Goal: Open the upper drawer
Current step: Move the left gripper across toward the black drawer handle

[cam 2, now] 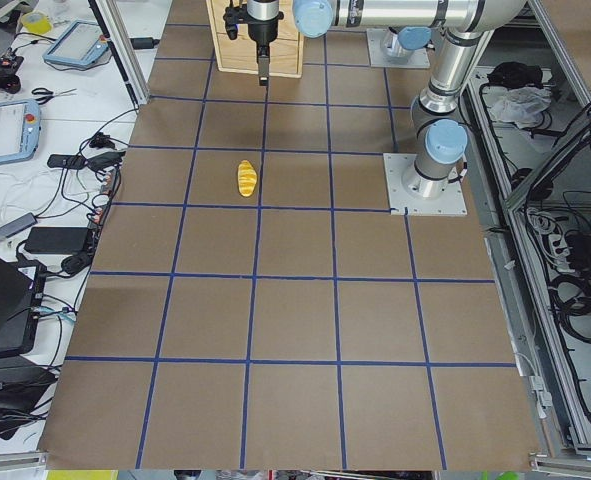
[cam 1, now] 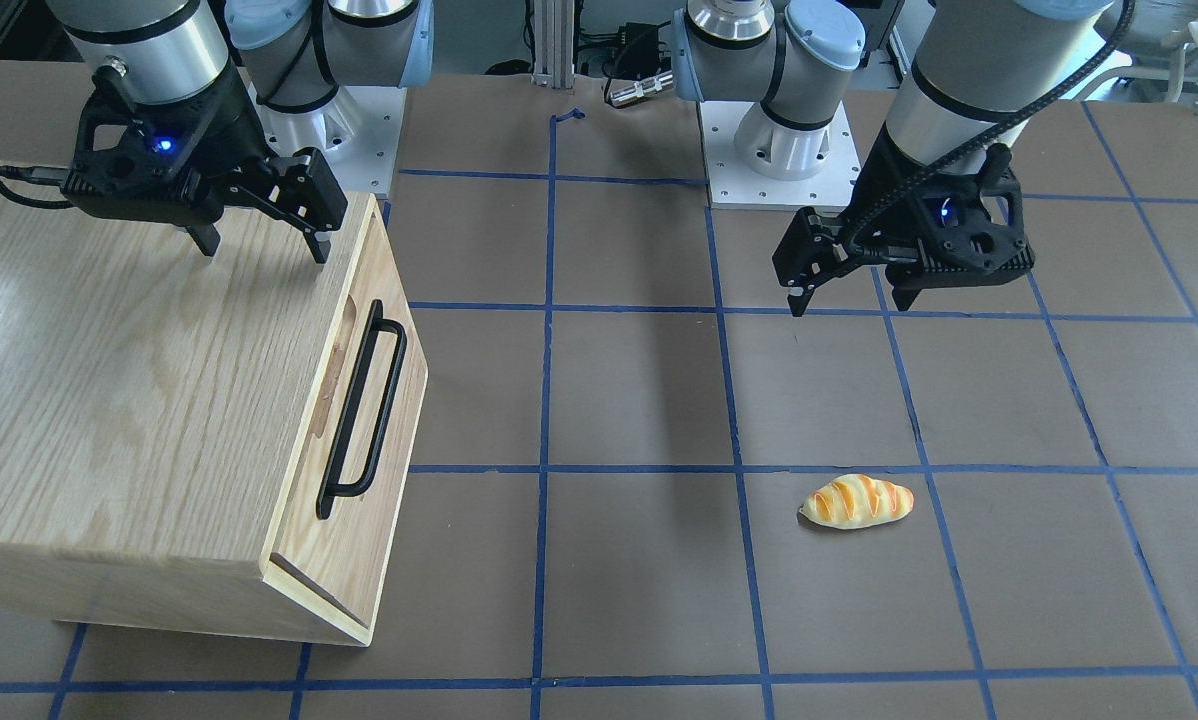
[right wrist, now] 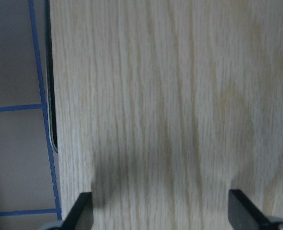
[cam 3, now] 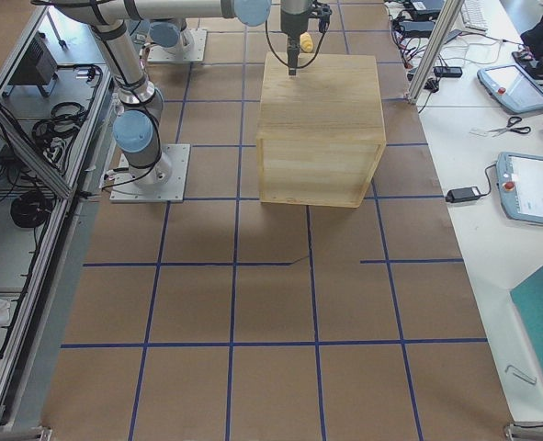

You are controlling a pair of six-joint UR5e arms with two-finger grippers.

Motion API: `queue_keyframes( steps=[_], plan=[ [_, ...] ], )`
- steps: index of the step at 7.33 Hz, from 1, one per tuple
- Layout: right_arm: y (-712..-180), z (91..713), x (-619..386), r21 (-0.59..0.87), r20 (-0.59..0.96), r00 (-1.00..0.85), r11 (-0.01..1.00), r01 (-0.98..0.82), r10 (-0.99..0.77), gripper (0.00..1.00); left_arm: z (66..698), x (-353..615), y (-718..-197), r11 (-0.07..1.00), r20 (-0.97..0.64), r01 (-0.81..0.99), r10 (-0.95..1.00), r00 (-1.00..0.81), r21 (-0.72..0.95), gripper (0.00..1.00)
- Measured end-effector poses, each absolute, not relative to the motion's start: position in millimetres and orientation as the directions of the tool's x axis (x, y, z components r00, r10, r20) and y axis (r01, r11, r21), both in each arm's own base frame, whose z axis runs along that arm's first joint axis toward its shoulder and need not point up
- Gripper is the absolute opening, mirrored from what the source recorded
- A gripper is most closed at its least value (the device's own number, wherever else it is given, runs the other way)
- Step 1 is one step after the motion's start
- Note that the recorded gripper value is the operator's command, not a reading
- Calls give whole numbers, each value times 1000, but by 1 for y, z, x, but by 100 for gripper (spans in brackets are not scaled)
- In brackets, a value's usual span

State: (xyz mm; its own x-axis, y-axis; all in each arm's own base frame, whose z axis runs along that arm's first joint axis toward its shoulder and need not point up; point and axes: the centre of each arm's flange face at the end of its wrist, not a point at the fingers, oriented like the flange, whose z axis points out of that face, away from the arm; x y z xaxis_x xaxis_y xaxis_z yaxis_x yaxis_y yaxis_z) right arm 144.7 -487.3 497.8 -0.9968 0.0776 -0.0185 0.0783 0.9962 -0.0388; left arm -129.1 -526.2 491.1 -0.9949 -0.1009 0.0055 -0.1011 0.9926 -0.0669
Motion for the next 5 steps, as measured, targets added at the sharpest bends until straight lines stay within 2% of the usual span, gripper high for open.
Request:
queue_keyframes(
  steps=[5],
  plan=[
    [-487, 498, 145, -39, -19, -997, 996, 78, 78, 100, 483, -221, -533, 984, 71, -158, -152, -986, -85, 100]
  ],
)
